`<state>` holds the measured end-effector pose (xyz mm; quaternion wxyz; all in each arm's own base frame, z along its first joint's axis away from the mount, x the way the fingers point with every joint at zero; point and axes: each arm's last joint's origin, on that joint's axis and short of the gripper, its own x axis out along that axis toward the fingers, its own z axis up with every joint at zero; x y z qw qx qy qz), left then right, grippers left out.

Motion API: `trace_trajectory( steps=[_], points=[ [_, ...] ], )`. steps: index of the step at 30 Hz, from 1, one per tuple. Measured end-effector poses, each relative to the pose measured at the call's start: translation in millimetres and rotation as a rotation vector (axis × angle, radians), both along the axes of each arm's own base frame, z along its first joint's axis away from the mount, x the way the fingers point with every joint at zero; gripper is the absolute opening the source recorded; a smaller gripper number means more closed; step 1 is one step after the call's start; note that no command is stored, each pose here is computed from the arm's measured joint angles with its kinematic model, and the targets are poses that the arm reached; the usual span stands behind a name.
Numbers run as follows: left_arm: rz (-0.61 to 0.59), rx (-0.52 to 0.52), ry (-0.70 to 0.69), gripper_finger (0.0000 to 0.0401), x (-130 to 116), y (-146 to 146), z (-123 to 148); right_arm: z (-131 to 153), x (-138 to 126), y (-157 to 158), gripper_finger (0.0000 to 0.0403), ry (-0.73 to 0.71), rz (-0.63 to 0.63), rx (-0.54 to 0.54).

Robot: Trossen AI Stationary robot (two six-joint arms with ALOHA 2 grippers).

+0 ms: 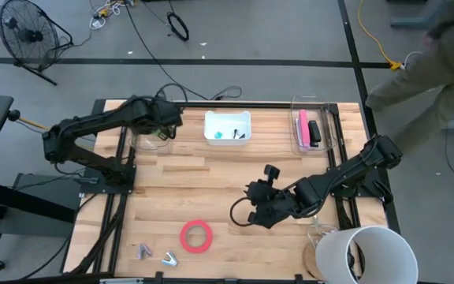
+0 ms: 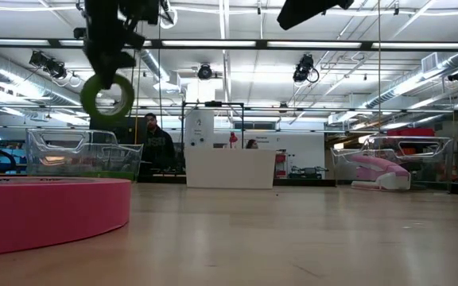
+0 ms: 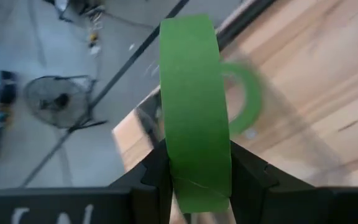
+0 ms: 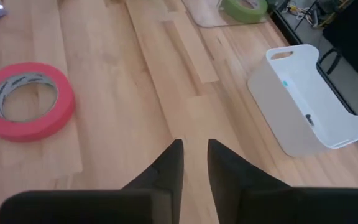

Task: Pick and place Stapler, Stapler remover, tape
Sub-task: Put the green tape into the left transparent bin

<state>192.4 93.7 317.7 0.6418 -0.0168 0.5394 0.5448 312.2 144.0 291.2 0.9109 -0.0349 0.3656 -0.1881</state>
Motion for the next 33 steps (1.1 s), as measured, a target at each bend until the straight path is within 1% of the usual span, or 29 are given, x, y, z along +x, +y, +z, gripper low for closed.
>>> trace_trajectory(
  steps=[6,11,16,23,26,33],
  points=[
    [0.043,0.041,0.146,0.0115,-10.6,6.7,-40.5,-2.7,1.8,1.3,0.0064,-0.024,0.001,0.013],
    [0.074,0.054,0.201,0.0115,-18.8,12.9,-67.7,-2.2,3.3,2.3,0.0064,-0.038,0.009,0.03],
    [0.056,0.067,0.229,0.0115,-21.6,16.3,-87.7,-0.6,5.2,3.4,0.0064,-0.054,0.028,0.029],
    [0.054,0.089,0.225,0.0115,-22.6,22.3,-99.2,-0.3,5.6,3.6,0.0064,-0.059,0.031,0.03],
    [0.064,0.074,0.218,0.0115,-23.3,24.8,-100.3,-0.3,5.6,3.6,0.0064,-0.059,0.03,0.03],
    [0.08,0.039,0.257,0.0115,-20.5,31.3,-110.6,-0.3,5.6,3.6,0.0064,-0.059,0.03,0.03]
  ],
)
